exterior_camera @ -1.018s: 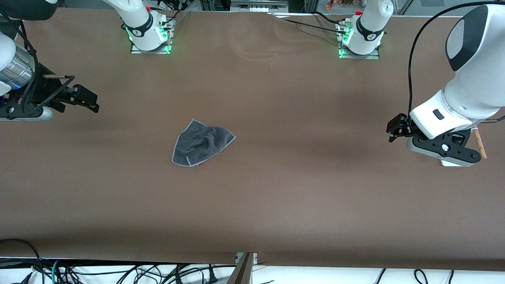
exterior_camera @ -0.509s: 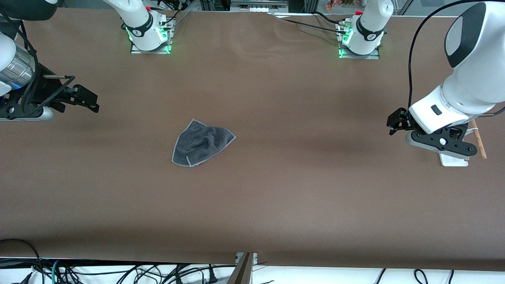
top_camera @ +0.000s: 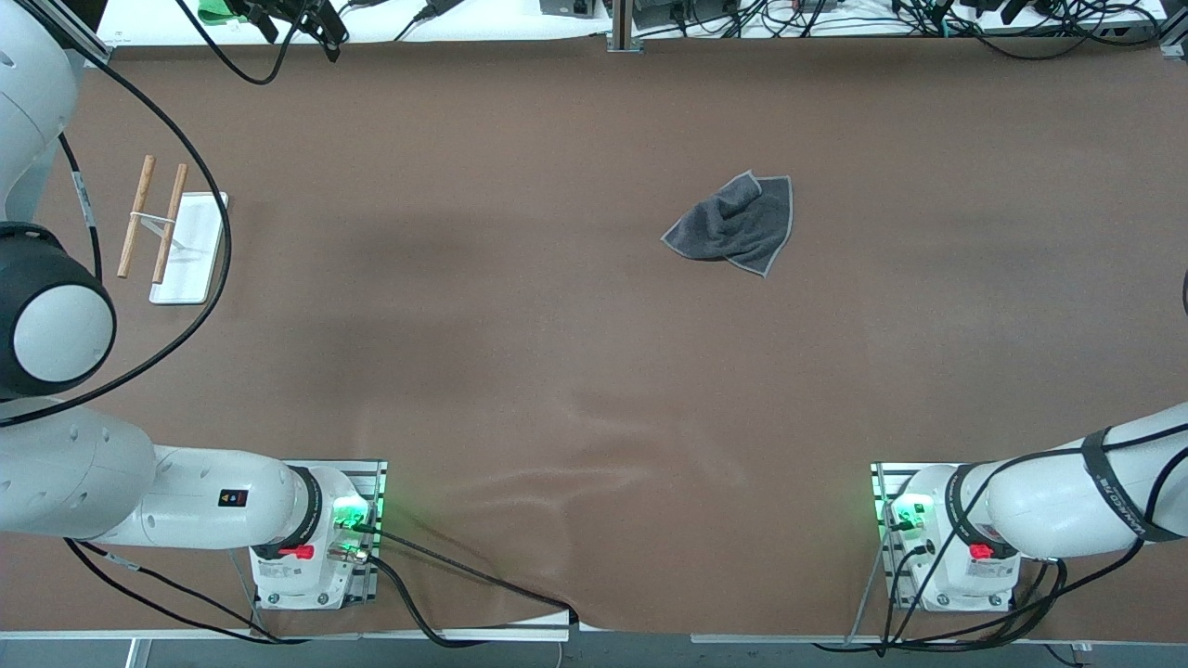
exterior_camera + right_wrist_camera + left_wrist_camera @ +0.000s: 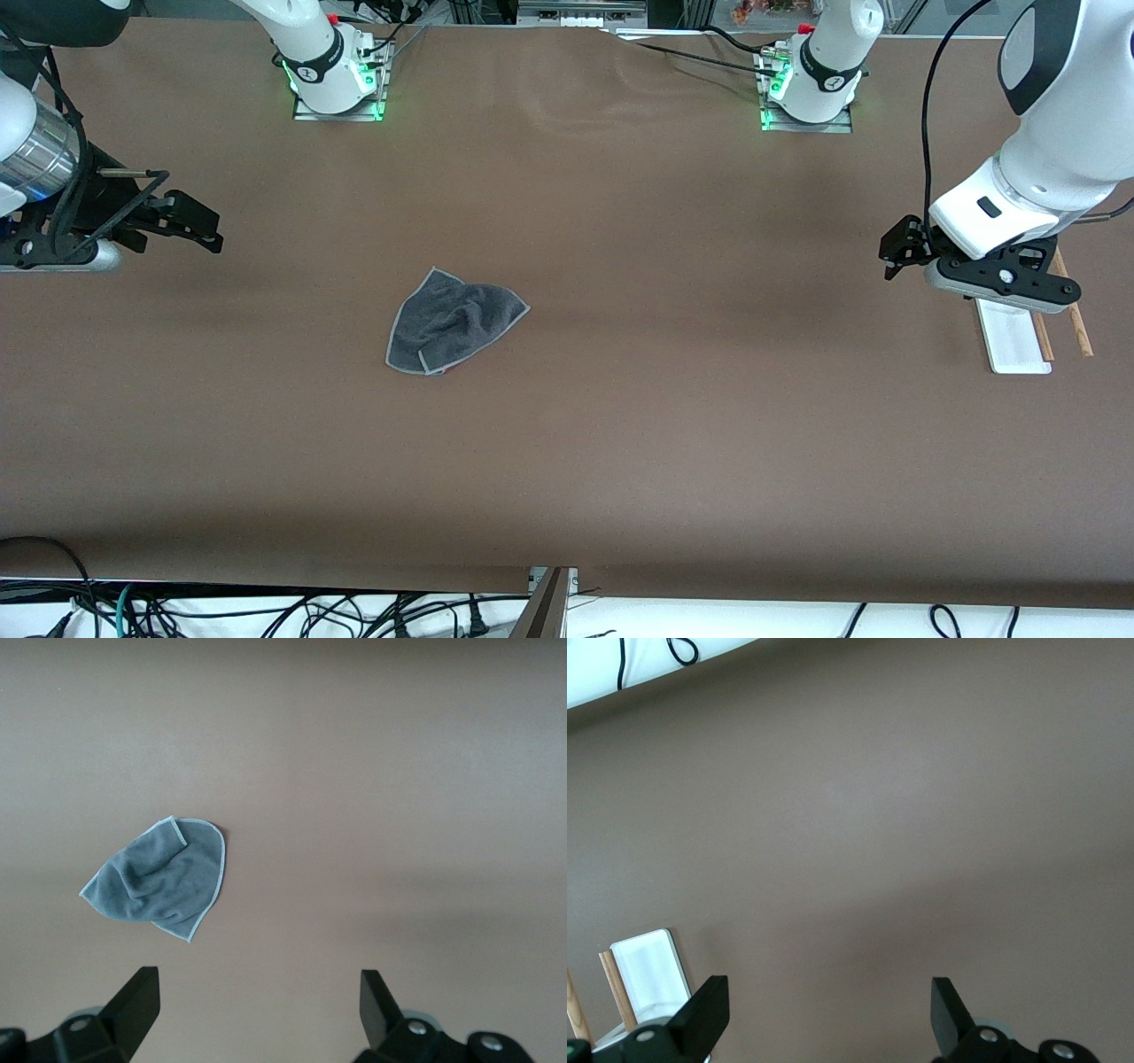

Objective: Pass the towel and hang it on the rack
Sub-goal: 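Reach the right gripper down onto the grey towel and grasp it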

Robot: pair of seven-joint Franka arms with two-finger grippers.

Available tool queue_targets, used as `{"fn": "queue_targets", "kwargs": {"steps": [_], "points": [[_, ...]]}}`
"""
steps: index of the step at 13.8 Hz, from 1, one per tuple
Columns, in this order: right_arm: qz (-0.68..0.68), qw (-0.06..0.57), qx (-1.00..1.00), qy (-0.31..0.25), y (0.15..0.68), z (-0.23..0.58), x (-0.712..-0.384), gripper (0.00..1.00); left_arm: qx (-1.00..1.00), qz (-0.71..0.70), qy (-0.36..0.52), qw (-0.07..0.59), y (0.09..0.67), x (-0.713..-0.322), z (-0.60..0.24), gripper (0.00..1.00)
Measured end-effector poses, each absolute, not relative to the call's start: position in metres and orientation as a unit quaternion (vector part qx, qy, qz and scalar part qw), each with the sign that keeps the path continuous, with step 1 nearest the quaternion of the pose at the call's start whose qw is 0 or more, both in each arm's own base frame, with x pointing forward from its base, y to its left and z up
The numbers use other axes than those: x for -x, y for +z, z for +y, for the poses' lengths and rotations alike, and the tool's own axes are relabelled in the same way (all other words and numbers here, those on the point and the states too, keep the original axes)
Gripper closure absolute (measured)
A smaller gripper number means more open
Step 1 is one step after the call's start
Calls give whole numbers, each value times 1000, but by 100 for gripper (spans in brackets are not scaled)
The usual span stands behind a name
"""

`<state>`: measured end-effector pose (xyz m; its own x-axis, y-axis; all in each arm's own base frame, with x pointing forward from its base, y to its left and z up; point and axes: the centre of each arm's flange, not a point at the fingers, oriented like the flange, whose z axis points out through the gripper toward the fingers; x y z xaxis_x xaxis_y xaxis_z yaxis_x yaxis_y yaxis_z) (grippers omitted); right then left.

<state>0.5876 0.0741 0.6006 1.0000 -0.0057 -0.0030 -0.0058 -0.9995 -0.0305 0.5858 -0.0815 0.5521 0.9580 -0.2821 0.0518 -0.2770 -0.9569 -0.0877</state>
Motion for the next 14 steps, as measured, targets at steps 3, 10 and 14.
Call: {"fn": "queue_targets", "kwargs": {"steps": [3, 10, 14], "points": [[-9, 7, 999, 41, 558, 90, -597, 0, 988, 142, -35, 41, 549, -579, -81, 0], [-81, -15, 996, 46, 372, 198, -651, 0, 988, 142, -38, 41, 550, -578, -81, 0], [-136, -21, 990, 31, 276, 207, -665, 0, 988, 142, -38, 41, 550, -578, -82, 0]]}}
